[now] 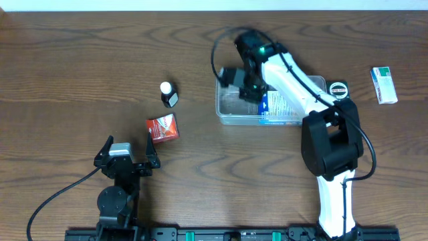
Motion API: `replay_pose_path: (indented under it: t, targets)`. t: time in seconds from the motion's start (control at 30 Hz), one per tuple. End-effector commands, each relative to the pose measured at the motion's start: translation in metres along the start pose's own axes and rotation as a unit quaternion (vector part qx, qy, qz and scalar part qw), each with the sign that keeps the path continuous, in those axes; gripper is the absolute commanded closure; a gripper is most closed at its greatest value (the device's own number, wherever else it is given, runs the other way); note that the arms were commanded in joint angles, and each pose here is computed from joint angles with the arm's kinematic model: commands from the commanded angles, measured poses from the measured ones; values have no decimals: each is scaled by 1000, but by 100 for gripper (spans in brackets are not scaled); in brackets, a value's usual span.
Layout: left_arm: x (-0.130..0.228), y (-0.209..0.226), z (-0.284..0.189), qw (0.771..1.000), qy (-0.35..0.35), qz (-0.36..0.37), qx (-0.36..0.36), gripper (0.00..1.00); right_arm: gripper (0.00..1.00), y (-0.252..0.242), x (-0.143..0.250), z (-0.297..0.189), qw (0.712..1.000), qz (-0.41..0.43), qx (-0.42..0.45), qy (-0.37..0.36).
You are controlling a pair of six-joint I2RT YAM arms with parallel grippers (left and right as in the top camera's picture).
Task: Pack container
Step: 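Move the right gripper to the white-green Panadol leaflet box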
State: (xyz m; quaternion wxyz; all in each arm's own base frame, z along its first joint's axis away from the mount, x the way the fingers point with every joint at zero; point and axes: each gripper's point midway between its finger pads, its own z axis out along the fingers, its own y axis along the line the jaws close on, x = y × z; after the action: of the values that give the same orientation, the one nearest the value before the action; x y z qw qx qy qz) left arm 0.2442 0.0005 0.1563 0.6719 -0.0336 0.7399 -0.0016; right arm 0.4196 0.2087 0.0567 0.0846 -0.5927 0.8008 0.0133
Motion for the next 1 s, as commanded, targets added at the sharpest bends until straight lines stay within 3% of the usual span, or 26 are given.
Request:
replay_pose_path:
  t: [0.0, 0.2, 0.43, 0.5, 0.63, 0.97]
  targets:
    - [18, 3, 1, 1000, 24, 12, -7, 2, 99, -9, -25, -33, 996, 78, 11, -37]
    - [18, 3, 1, 1000, 24, 12, -7, 2, 99, -34, -16, -92, 980, 187, 31, -57]
    - [18, 3, 1, 1000, 24, 12, -7, 2, 96, -75, 61, -136, 937, 342, 55, -54]
    - [18, 3, 1, 1000, 24, 11, -7, 2, 93, -81, 92, -139, 919, 390, 47, -36]
    - [18, 3, 1, 1000, 24, 12, -7, 2, 98, -85, 159, -139, 869, 495, 27, 0]
    - [18, 3, 1, 1000, 24, 11, -7, 2, 91, -80, 235, -120, 795, 605, -24, 20]
